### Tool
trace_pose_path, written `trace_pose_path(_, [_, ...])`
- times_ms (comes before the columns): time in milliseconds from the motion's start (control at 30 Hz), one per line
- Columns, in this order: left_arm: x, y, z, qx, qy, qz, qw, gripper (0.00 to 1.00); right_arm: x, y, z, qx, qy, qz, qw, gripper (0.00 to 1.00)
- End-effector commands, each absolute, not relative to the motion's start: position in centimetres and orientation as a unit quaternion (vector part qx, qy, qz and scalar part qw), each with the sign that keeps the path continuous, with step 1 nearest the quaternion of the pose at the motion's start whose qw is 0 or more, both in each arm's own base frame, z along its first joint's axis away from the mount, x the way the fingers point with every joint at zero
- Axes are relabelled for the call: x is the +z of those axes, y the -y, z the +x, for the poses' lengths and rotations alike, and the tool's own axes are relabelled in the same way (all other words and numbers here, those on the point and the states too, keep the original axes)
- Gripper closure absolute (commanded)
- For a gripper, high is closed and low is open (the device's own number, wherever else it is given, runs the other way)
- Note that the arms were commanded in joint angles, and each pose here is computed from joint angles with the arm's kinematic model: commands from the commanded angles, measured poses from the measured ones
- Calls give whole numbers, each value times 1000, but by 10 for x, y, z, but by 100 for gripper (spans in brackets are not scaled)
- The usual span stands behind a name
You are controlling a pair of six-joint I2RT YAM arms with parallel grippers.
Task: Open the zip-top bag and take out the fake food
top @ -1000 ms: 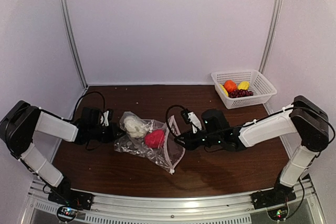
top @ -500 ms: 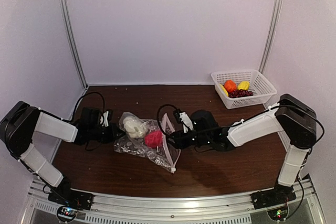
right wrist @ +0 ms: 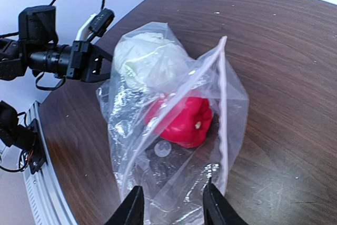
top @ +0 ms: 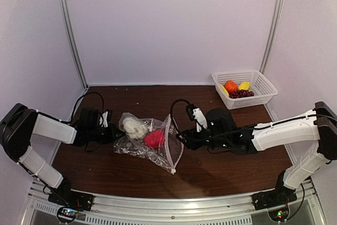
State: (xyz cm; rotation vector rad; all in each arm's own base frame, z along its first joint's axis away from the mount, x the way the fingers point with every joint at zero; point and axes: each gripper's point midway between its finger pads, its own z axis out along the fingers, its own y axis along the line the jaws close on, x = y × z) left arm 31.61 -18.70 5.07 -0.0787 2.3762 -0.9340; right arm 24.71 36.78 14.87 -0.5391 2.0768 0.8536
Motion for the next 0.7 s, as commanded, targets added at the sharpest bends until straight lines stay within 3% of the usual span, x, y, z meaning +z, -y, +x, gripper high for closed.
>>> trace_pose_path(0, [56,185,321,-349,-885,-27,308,100,144,-390,229,369,-818,-224,379,64])
trace_pose_path(533, [53,189,320,-363,-880,-22,305,100,102,-411,266,334,-841,-205,374,77])
trace_pose_path(667, [52,190,321,-365,-880,-21,304,100,95,-420,270,350,-838,-204,366,73])
